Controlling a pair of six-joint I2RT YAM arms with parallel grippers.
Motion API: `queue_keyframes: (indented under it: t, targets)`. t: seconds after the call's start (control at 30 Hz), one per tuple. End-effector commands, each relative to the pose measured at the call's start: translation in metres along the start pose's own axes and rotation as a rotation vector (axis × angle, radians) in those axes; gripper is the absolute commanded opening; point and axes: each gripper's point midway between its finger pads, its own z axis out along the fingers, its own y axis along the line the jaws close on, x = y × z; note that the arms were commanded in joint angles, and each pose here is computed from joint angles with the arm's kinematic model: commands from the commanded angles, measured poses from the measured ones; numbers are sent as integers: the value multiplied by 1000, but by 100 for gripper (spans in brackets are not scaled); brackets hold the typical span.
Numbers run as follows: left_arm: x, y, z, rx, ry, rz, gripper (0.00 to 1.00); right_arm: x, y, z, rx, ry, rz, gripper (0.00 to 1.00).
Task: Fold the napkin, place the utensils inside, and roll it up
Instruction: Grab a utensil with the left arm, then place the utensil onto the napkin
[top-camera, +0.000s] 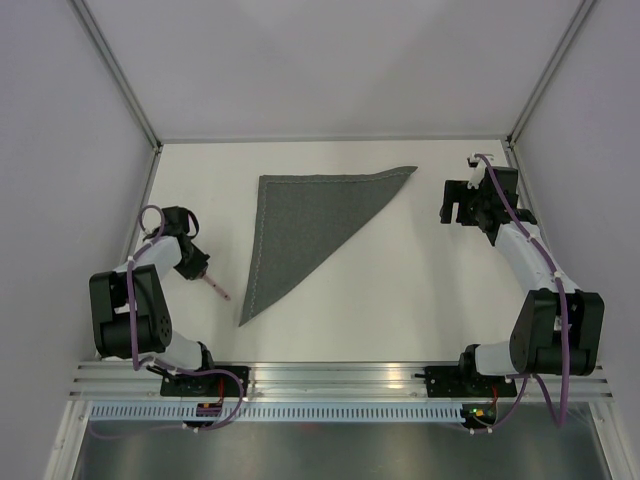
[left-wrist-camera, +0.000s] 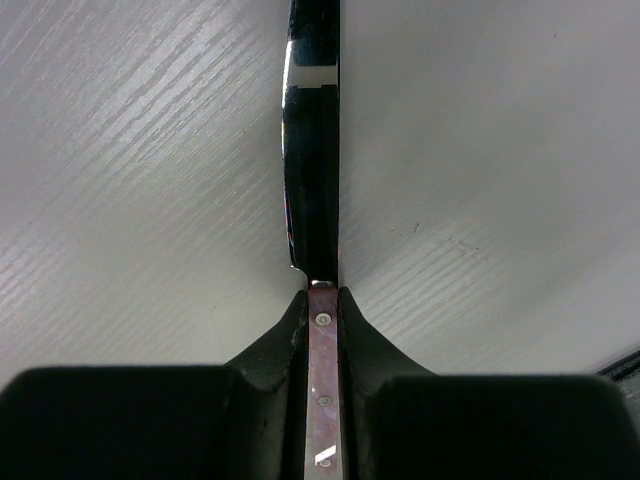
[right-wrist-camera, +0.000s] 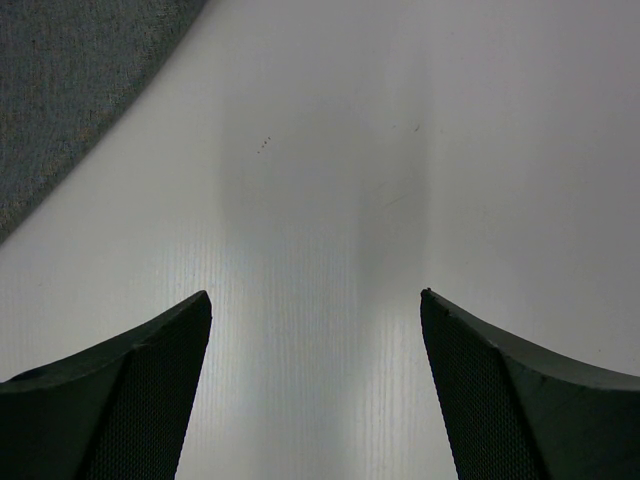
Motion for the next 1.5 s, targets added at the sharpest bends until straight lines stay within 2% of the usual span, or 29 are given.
queue_keyframes:
  t: [0.0, 0.2, 0.63, 0.87, 0.97, 1.2, 1.23, 1.3, 1.33, 1.47]
  targets:
    - [14, 2, 8, 10, 70, 88, 2, -5, 0, 2, -5, -3, 0, 90]
    - [-5, -11, -7, 69, 23, 149, 2, -2, -1, 4, 0, 6, 0, 90]
    - [-72, -58, -66, 238, -158, 292, 2, 0, 0, 7, -6, 19, 2, 90]
    - [-79, -123, -104, 512, -139, 436, 2, 2, -2, 10, 0, 29, 3, 89]
    - [-69, -161, -127, 611, -158, 569, 2, 4, -2, 11, -1, 35, 3, 89]
    - [10, -261, -162, 786, -90, 988, 2, 8, -2, 15, -1, 51, 5, 89]
    - [22, -269, -153, 789, -53, 1027, 2, 10, -2, 16, -4, 58, 6, 89]
    - [44, -288, -164, 834, -44, 1132, 2, 10, -2, 16, -8, 60, 7, 89]
    - [58, -292, -150, 822, -2, 1174, 2, 10, 0, 16, -13, 61, 8, 88]
    - [93, -313, -142, 835, 31, 1316, 2, 9, 2, 16, -24, 60, 8, 88]
